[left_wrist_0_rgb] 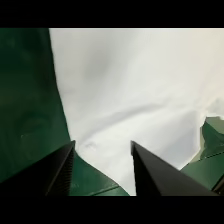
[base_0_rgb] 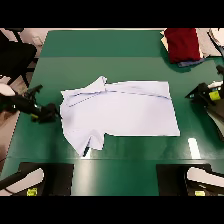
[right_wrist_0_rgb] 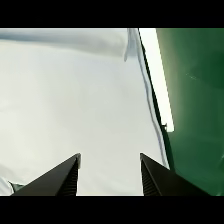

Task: Fold the shirts.

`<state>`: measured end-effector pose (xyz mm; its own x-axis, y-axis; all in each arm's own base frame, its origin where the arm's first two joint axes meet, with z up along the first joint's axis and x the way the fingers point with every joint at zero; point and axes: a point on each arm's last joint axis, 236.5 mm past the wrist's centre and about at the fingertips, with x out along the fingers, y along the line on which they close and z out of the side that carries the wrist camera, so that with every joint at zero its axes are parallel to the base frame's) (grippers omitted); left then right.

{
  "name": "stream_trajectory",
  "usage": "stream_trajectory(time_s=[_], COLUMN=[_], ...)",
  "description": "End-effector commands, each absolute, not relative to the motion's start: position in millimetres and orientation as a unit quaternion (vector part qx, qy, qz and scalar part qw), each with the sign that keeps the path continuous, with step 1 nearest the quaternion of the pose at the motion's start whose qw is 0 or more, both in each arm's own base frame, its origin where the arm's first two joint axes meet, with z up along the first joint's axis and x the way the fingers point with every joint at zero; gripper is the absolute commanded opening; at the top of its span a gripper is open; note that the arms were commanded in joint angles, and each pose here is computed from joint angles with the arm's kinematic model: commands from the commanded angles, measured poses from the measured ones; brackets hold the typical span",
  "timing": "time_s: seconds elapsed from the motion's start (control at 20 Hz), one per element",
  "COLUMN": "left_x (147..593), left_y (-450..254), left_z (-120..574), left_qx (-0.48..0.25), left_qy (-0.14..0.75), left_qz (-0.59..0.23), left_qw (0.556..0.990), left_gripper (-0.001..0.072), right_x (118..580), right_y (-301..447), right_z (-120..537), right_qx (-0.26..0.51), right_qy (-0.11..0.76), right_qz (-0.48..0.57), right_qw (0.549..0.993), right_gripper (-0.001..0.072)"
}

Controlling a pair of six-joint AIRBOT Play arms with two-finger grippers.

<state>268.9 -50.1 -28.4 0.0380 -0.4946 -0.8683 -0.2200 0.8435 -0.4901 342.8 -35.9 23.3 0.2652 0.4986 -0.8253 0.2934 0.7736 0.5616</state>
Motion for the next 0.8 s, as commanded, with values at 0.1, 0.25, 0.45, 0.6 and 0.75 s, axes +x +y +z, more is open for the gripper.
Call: stream_trajectory(time_s=[0.1,0.25,0.45,0.6,0.75], left_x=[218.0,212.4,204.7,209.8,187.7], left_y=[-75.5,-63.3,-54.9,-86.4,-106.0], left_z=[-66.6,-78.2,-83.2,-74.0,-78.9], left_qx=[-0.294,-0.268,-0.248,-0.314,-0.348], left_qy=[0.701,0.709,0.721,0.700,0.711], left_qz=[-0.117,-0.100,-0.090,-0.127,-0.145], left_qw=[0.639,0.645,0.641,0.629,0.593], left_gripper=[0.0434,0.0434,0.0435,0.0435,0.0434], right_x=[289.7,271.1,264.8,264.2,264.1], right_y=[-29.9,-35.0,-42.5,-41.7,-41.1], right_z=[-10.0,-19.0,-17.6,-17.2,-16.8], right_qx=[0.393,0.409,0.413,0.414,0.415], right_qy=[0.580,0.580,0.572,0.573,0.573], right_qz=[0.053,0.044,0.035,0.036,0.037], right_qw=[0.712,0.703,0.707,0.706,0.706], right_gripper=[0.0449,0.0449,0.0448,0.0448,0.0448])
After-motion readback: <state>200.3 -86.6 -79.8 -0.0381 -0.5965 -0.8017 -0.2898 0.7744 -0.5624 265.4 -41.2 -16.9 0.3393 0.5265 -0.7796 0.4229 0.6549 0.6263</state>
